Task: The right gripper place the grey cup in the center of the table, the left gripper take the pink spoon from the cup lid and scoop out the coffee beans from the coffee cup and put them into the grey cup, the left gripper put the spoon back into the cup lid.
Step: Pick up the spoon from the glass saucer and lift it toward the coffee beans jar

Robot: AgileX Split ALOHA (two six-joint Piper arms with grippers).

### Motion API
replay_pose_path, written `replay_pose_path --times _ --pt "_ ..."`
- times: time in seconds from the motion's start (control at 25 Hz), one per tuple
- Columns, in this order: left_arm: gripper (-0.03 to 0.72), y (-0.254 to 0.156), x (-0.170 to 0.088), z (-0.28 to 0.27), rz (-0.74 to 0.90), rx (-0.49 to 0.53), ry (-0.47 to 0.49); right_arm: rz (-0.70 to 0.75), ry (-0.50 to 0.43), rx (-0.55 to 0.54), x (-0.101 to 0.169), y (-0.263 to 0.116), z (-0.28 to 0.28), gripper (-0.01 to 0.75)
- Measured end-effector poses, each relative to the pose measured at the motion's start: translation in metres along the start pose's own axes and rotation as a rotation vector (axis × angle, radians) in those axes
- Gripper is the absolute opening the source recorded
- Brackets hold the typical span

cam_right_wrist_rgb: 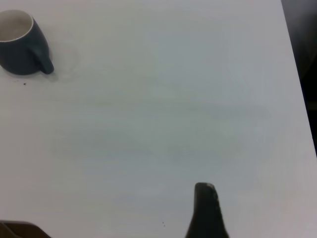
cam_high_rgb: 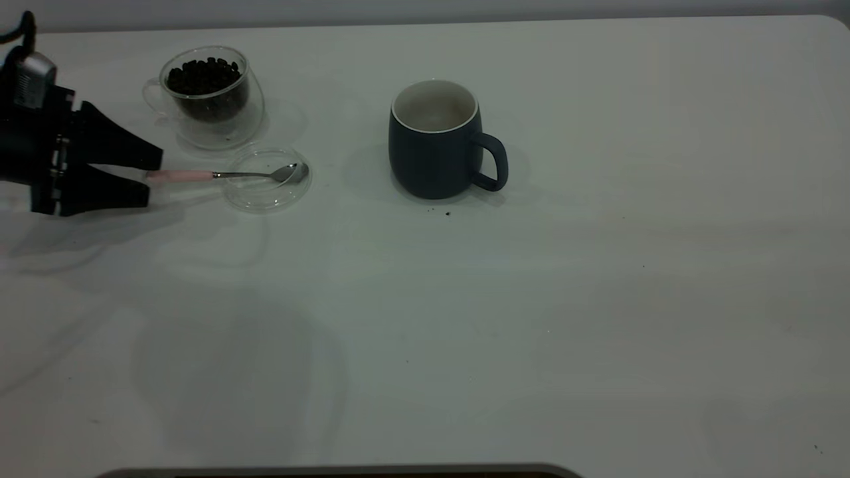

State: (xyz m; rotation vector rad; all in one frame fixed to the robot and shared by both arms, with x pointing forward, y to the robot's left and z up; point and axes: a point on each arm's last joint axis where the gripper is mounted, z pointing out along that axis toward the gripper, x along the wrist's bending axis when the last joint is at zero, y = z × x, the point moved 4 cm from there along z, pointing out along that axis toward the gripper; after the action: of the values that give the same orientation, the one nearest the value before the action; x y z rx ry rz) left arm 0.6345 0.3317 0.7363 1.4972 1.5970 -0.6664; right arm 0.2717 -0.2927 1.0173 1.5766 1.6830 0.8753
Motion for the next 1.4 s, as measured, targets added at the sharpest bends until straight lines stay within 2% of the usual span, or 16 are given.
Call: replay_pose_path --times 0.32,0.84,1.0,1.28,1.4 --pt "0.625 0.003 -0.002 0.009 -0.002 -0.021 0.0 0.0 0.0 0.0 0.0 0.0 0.0 0.591" --pt "0.55 0.003 -0.002 0.018 -0.02 -0.029 -0.02 0.0 0.0 0.0 0.0 0.0 0.0 0.591" --pt "0.47 0.004 -0.005 0.018 -0.027 -0.04 -0.038 0.0 0.0 0.0 0.0 0.0 0.0 0.591" --pt "0.223 0.005 -0.005 0.018 -0.028 -0.04 -0.043 0.0 0.0 0.0 0.0 0.0 0.0 0.591" --pt "0.145 0.005 -0.005 0.018 -0.033 -0.041 -0.044 0.0 0.0 0.0 0.0 0.0 0.0 0.591"
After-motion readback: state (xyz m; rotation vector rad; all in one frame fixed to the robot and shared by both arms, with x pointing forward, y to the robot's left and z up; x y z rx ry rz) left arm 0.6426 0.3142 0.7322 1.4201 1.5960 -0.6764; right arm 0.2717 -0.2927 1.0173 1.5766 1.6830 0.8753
